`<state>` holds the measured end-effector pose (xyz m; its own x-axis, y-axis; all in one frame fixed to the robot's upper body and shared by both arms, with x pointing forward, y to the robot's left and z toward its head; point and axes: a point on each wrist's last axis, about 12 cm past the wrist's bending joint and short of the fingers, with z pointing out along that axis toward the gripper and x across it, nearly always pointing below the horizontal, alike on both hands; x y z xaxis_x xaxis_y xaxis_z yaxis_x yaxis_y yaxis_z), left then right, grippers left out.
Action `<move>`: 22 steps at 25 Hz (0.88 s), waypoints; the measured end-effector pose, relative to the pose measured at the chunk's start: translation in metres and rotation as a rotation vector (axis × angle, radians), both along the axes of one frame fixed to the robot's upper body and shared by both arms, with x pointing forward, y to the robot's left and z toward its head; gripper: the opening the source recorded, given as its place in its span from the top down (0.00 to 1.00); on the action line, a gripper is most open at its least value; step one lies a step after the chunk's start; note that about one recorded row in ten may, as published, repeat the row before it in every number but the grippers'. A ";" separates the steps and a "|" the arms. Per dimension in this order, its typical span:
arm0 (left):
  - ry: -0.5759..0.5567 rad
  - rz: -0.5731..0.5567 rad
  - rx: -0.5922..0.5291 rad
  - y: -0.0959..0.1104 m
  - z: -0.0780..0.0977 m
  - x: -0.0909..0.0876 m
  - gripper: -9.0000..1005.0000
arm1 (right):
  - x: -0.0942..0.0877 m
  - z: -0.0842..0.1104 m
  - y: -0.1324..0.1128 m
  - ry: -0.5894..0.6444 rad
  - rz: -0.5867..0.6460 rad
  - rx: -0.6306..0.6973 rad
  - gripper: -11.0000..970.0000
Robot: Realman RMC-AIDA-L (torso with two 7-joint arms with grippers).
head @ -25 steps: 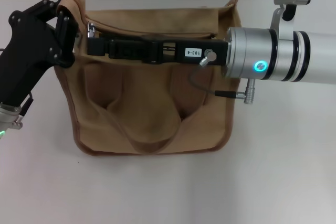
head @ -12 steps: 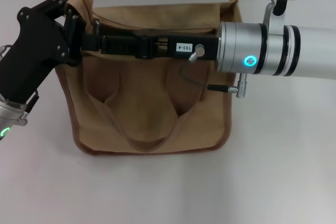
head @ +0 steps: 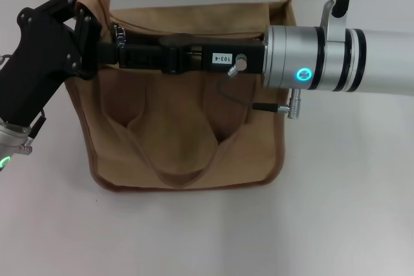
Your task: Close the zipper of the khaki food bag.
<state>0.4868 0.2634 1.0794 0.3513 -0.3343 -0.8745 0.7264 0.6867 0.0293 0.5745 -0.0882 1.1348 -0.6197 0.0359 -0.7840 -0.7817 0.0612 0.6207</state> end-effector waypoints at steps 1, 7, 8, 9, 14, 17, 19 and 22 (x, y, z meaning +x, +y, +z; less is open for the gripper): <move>0.000 0.000 0.000 0.000 0.000 0.000 0.96 | 0.000 0.000 0.000 0.000 -0.002 0.000 0.23; -0.012 0.008 0.010 -0.001 0.000 0.000 0.96 | 0.000 -0.002 -0.002 0.005 -0.011 -0.002 0.22; -0.015 0.010 0.012 -0.001 0.000 0.000 0.96 | 0.000 -0.002 -0.002 0.005 -0.011 -0.002 0.23; -0.016 0.011 0.013 -0.001 0.000 0.000 0.96 | 0.000 -0.002 -0.002 0.005 -0.012 -0.003 0.23; -0.017 0.011 0.013 -0.001 0.000 0.000 0.96 | 0.001 -0.002 -0.002 0.005 -0.017 -0.001 0.23; -0.018 0.010 0.012 -0.001 0.000 0.000 0.96 | 0.001 -0.002 -0.002 0.006 -0.021 0.000 0.23; -0.019 0.012 0.010 -0.001 0.000 0.000 0.96 | 0.001 -0.003 -0.002 0.008 -0.023 0.001 0.24; -0.020 0.014 0.008 -0.001 0.000 0.000 0.96 | 0.000 -0.005 -0.004 0.016 -0.029 0.001 0.24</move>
